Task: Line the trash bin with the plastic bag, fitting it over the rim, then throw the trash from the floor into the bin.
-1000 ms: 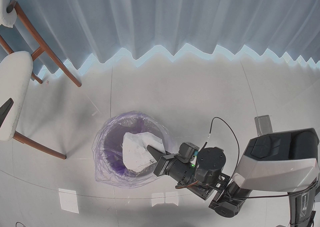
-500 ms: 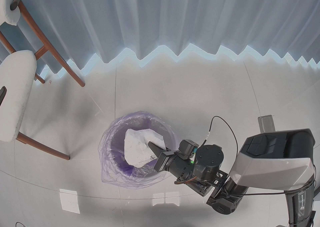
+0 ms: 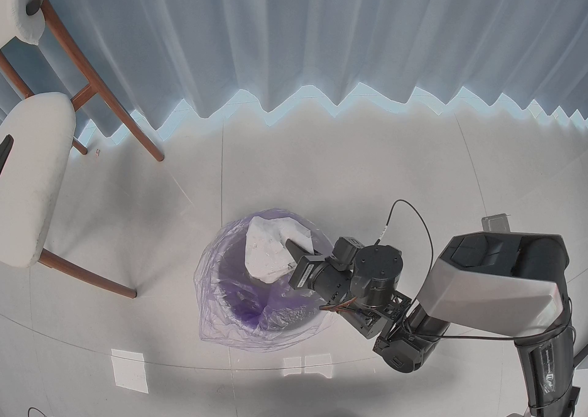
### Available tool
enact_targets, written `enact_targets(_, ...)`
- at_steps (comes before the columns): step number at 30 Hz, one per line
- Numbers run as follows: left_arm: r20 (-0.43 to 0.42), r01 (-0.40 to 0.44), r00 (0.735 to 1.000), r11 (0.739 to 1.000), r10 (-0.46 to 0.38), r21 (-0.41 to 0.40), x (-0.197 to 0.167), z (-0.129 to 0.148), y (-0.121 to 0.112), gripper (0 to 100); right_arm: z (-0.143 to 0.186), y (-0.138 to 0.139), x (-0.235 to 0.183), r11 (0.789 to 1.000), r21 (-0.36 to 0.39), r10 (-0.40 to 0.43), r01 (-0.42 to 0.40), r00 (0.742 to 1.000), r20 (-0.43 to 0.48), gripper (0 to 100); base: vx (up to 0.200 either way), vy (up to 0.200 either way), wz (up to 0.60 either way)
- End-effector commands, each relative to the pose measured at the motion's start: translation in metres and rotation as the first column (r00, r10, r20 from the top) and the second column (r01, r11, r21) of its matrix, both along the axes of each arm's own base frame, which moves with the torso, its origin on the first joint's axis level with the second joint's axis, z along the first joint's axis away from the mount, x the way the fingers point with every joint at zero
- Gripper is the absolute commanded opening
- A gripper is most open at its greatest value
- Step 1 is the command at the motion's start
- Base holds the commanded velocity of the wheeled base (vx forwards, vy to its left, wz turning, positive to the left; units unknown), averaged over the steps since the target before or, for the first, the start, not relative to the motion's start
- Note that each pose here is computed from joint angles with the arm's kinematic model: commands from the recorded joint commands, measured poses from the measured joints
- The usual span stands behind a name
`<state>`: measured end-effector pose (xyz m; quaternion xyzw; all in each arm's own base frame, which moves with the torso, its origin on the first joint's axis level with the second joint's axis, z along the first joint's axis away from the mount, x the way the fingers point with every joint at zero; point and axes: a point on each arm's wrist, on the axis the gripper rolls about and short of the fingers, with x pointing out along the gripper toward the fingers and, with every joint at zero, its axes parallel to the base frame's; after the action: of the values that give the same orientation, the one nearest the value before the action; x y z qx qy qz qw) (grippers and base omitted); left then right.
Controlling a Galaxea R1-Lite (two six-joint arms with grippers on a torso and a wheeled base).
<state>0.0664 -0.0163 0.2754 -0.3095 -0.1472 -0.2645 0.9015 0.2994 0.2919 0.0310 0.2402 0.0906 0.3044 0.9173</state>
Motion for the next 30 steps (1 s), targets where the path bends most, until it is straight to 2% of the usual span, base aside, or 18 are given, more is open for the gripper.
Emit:
enact_targets(1, -0.023, -0.001, 1.000, 1.000, 0.001, 0.005, 0.006, -0.003, -0.001, 100, -0.025, -0.007, 0.011, 0.998, -0.051, -0.029, 0.028, 0.999, -0.024, 0, 0.000, 0.000, 0.00)
enact_targets(3, -0.027, -0.001, 1.000, 1.000, 0.001, 0.005, 0.006, -0.004, -0.001, 100, -0.039, -0.008, 0.013, 0.995, -0.099, -0.032, 0.030, 0.999, -0.018, 0, 0.000, 0.000, 0.00)
enact_targets(10, -0.033, -0.003, 0.999, 1.000, 0.003, 0.014, 0.006, -0.007, -0.001, 100, -0.056, 0.001, 0.011, 0.993, -0.117, -0.011, 0.011, 1.000, -0.001, 0, 0.000, 0.000, 0.00)
enact_targets(15, -0.026, -0.002, 1.000, 1.000, 0.002, 0.011, 0.005, -0.006, -0.001, 100, -0.069, -0.005, 0.013, 0.982, -0.187, -0.018, 0.020, 1.000, 0.014, 0, 0.000, 0.000, 0.00)
enact_targets(30, -0.023, 0.008, 1.000, 1.000, -0.008, 0.012, 0.004, -0.006, -0.001, 100, -0.064, 0.004, 0.005, 0.983, -0.181, 0.013, -0.005, 0.999, 0.043, 0, 0.000, 0.000, 0.00)
